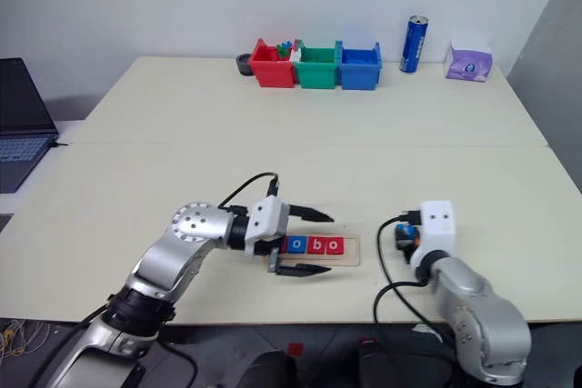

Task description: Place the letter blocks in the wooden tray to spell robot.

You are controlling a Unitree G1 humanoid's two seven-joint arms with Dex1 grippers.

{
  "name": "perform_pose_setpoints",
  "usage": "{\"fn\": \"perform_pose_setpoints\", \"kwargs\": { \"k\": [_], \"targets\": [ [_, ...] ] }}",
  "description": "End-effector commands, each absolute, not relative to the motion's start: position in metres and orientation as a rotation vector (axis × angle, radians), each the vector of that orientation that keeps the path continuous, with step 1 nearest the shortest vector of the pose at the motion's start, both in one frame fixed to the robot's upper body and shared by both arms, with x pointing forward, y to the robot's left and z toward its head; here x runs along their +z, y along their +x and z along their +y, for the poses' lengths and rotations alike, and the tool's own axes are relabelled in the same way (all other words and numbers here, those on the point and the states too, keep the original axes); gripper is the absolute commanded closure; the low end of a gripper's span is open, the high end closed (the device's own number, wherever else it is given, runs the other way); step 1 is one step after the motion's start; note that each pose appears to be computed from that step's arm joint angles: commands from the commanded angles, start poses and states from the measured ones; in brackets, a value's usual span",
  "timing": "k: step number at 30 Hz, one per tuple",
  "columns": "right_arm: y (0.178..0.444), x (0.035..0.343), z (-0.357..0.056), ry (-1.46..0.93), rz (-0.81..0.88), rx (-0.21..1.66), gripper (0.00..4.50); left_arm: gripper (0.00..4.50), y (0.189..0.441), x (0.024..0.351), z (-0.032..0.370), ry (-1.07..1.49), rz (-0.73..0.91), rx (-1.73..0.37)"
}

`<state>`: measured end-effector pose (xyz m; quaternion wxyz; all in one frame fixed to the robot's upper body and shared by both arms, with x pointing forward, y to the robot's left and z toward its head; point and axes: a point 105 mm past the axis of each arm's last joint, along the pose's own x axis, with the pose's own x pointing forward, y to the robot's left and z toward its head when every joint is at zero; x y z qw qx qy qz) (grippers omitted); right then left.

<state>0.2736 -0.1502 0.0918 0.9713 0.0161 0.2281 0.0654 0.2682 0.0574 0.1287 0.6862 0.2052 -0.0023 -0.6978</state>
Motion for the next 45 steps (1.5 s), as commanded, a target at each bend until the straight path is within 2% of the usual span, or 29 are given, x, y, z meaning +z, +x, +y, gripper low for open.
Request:
{"fn": "perform_pose_setpoints", "kwargs": {
  "k": [1, 11, 18, 19, 20, 23, 25, 29, 35, 39, 45],
  "targets": [
    [0.269, 0.095, -0.154, 0.013, 0.46, 0.069, 3.02, 0.0, 0.264, 0.144, 0.053, 0.473, -0.077, -1.558],
    [0.267, 0.091, -0.144, 0.028, 0.49, 0.062, 3.02, 0.0, 0.268, 0.153, 0.047, 0.459, -0.088, -1.55],
    [0.268, 0.105, -0.144, 0.064, 0.444, 0.111, 0.47, 0.0, 0.272, 0.153, 0.045, 0.456, -0.092, -1.55],
    [0.269, 0.109, -0.146, 0.065, 0.433, 0.114, 0.14, 0.0, 0.273, 0.153, 0.045, 0.455, -0.092, -1.546],
    [0.27, 0.113, -0.148, 0.066, 0.423, 0.116, 0.01, 0.0, 0.274, 0.154, 0.046, 0.451, -0.093, -1.542],
    [0.276, 0.136, -0.154, 0.047, 0.355, 0.158, 0.01, 0.0, 0.275, 0.155, 0.046, 0.445, -0.095, -1.536],
    [0.279, 0.151, -0.153, 0.016, 0.308, 0.253, 0.01, 0.0, 0.276, 0.154, 0.047, 0.445, -0.095, -1.536],
    [0.272, 0.165, -0.144, -0.069, 0.21, 0.614, 0.01, 0.0, 0.273, 0.154, 0.047, 0.417, -0.085, -1.57],
    [0.271, 0.136, -0.172, -0.278, 0.194, 0.873, 0.01, 0.0, 0.276, 0.154, 0.042, 0.387, -0.086, -1.6],
    [0.279, 0.116, -0.186, -0.366, 0.213, 0.939, 0.01, 0.0, 0.277, 0.154, 0.039, 0.397, -0.092, -1.61],
    [0.282, 0.099, -0.186, -0.378, 0.233, 1.005, 0.01, 0.0, 0.279, 0.156, 0.037, 0.397, -0.102, -1.612]
  ]
}}
